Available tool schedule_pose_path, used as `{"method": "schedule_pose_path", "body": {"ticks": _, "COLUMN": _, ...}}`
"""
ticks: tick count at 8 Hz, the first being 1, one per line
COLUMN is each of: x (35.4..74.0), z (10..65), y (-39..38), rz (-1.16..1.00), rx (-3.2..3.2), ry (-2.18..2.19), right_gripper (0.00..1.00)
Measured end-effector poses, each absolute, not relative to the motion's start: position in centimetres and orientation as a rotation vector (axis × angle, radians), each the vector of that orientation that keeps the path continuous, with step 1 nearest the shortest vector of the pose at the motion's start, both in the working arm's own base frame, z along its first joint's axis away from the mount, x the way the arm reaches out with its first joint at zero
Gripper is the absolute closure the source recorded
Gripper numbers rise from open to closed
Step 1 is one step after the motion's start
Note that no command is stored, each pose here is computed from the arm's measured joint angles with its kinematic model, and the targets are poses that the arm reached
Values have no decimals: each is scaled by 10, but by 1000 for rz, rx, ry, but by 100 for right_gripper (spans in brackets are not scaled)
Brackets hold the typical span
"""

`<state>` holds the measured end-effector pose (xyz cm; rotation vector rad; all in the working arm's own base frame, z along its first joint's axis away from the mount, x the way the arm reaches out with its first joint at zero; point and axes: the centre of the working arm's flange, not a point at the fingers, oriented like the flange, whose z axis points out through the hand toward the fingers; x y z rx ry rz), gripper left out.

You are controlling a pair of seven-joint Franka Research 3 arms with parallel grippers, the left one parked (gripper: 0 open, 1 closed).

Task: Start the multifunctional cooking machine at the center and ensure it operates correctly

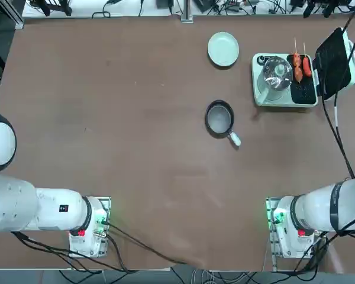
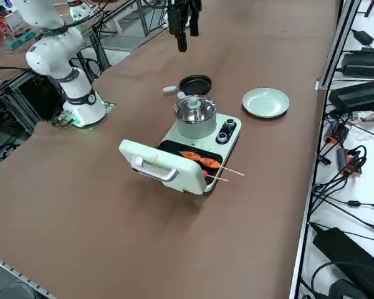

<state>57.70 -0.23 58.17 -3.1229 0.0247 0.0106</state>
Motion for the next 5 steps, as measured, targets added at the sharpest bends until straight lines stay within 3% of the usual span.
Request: {"method": "schedule_pose_path", "body": {"ticks": 5, "x": 639, "z": 464, "y": 9, "rz": -3, "rx": -3145, "ry": -30, "right_gripper": 1}}
